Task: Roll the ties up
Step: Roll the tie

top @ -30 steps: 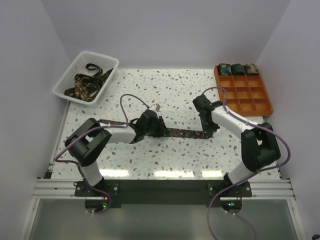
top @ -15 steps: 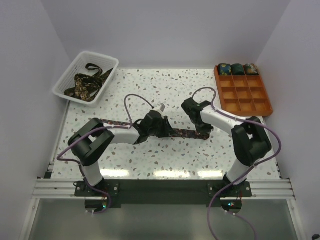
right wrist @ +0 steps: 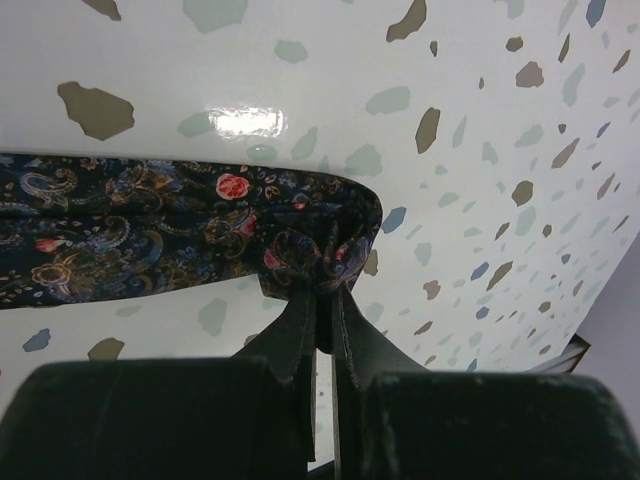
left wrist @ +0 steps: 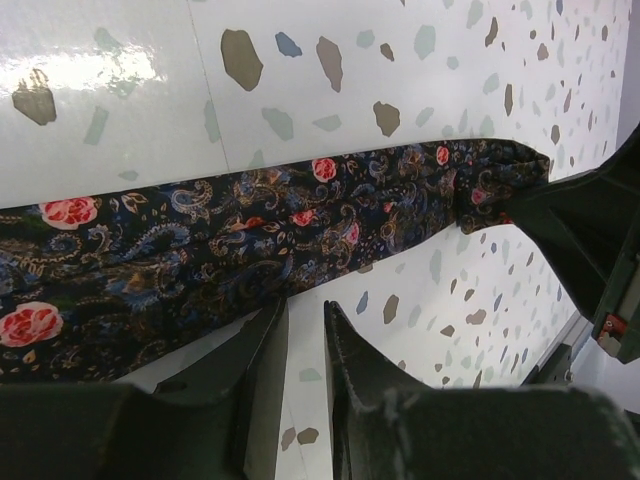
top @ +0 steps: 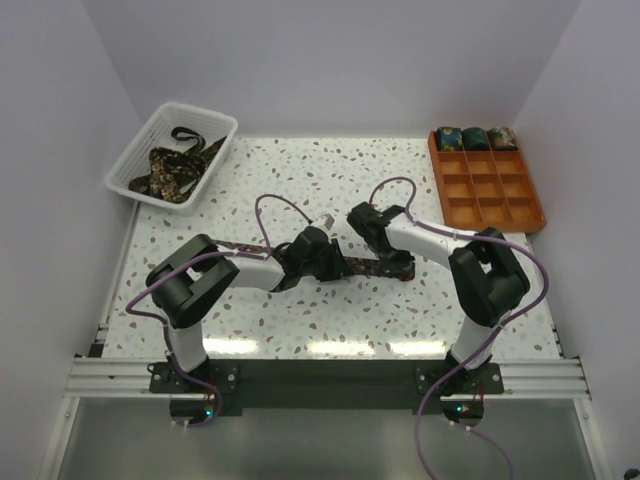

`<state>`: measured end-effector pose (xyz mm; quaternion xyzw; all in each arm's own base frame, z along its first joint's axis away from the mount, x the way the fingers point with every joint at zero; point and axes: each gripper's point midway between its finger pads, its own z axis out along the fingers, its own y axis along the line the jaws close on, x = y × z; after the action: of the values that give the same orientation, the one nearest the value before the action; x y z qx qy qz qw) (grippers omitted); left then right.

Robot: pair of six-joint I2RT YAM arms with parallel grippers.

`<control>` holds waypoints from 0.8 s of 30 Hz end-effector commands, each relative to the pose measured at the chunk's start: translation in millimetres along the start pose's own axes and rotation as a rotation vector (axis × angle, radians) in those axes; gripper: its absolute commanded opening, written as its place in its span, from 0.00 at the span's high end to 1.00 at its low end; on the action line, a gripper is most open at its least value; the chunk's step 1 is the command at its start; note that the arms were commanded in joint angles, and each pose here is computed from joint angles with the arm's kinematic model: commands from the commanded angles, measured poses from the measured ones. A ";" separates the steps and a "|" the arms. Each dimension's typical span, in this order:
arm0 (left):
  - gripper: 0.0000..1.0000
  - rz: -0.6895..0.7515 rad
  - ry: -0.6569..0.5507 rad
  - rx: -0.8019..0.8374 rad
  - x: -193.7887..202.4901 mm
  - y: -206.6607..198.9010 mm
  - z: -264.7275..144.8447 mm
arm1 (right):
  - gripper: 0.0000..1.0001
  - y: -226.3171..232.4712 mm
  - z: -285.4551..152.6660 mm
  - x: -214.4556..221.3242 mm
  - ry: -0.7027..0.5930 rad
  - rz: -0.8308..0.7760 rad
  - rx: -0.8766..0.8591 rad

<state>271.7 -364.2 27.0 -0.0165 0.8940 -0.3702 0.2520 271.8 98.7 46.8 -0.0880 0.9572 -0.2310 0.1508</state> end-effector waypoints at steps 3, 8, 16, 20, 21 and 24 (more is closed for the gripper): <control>0.74 -0.002 -0.038 0.056 -10.4 -19.8 5.6 | 1.00 8.4 -8.6 -18.2 -0.046 0.075 -0.023; 0.75 0.001 -0.035 0.052 -9.3 -19.7 6.1 | 1.00 3.5 -12.0 -20.7 -0.065 0.081 -0.002; 0.76 -0.014 -0.040 0.021 -8.3 -11.7 5.9 | 1.00 -37.0 -14.3 -19.1 -0.082 0.020 0.204; 0.75 -0.008 -0.046 0.042 -11.0 -17.7 2.5 | 1.00 -44.4 -11.3 -22.6 -0.079 -0.002 0.274; 0.74 -0.008 -0.049 0.043 -11.3 -17.9 1.4 | 1.00 -43.7 -10.5 -22.9 -0.077 -0.008 0.278; 0.73 -0.007 -0.060 0.050 -14.1 -20.6 -0.8 | 1.00 -38.6 -4.5 -22.7 -0.065 -0.017 0.278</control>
<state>270.9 -365.0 24.1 -0.0208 0.8952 -0.3673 0.2516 288.4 75.2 67.5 -0.0882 0.9221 -0.3321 0.1777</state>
